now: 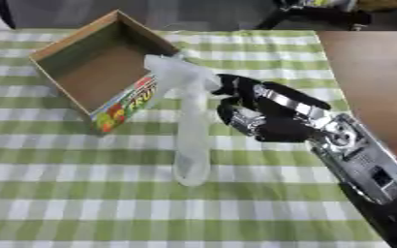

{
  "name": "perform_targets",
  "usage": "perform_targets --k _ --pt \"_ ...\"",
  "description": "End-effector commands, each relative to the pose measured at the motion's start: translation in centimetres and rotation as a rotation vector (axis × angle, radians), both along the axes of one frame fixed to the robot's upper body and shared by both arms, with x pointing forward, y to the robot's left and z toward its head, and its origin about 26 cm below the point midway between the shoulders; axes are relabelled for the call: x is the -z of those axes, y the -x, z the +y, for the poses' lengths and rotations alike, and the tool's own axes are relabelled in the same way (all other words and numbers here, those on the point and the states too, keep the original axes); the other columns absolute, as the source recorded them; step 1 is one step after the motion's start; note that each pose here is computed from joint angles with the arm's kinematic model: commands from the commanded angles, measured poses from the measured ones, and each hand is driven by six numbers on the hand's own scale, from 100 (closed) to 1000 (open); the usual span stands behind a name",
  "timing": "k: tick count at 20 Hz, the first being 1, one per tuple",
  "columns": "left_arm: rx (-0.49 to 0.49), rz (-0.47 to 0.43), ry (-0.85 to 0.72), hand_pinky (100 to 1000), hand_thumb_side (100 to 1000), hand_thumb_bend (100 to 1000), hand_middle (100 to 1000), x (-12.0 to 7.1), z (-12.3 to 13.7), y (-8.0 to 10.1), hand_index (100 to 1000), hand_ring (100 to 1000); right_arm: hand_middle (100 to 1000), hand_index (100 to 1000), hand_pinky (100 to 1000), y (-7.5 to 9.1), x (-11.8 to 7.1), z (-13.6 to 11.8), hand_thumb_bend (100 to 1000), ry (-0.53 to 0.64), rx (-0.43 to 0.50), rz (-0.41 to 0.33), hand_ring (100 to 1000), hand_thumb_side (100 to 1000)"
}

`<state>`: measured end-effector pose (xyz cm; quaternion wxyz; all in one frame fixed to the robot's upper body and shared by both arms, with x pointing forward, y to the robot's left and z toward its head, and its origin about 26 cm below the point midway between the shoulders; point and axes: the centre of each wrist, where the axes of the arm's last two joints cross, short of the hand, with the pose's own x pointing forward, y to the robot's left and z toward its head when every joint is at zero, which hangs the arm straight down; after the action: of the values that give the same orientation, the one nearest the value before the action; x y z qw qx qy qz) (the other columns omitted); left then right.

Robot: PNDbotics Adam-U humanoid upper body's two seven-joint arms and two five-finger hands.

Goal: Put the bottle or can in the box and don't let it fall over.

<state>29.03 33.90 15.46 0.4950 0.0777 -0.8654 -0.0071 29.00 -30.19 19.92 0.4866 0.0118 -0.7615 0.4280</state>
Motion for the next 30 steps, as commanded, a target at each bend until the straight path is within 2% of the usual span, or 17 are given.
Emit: perform_targets --k 1,25,30 --pt "0.002 -0.021 -0.025 925 850 119 941 -0.7 0.1 0.0 856 845 1000 1000 956 0.2 -1.1 0.3 100 0.017 -0.021 -0.034 1000 620" --pt "0.005 -0.016 -0.024 926 852 120 941 -0.7 0.0 0.0 856 844 1000 1000 959 -0.3 -2.1 1.5 100 0.033 -0.089 -0.04 1000 613" --pt "0.003 -0.014 -0.024 927 853 120 941 -0.6 0.0 0.0 856 844 1000 1000 966 -0.3 -2.2 1.4 100 0.063 -0.029 -0.06 1000 609"
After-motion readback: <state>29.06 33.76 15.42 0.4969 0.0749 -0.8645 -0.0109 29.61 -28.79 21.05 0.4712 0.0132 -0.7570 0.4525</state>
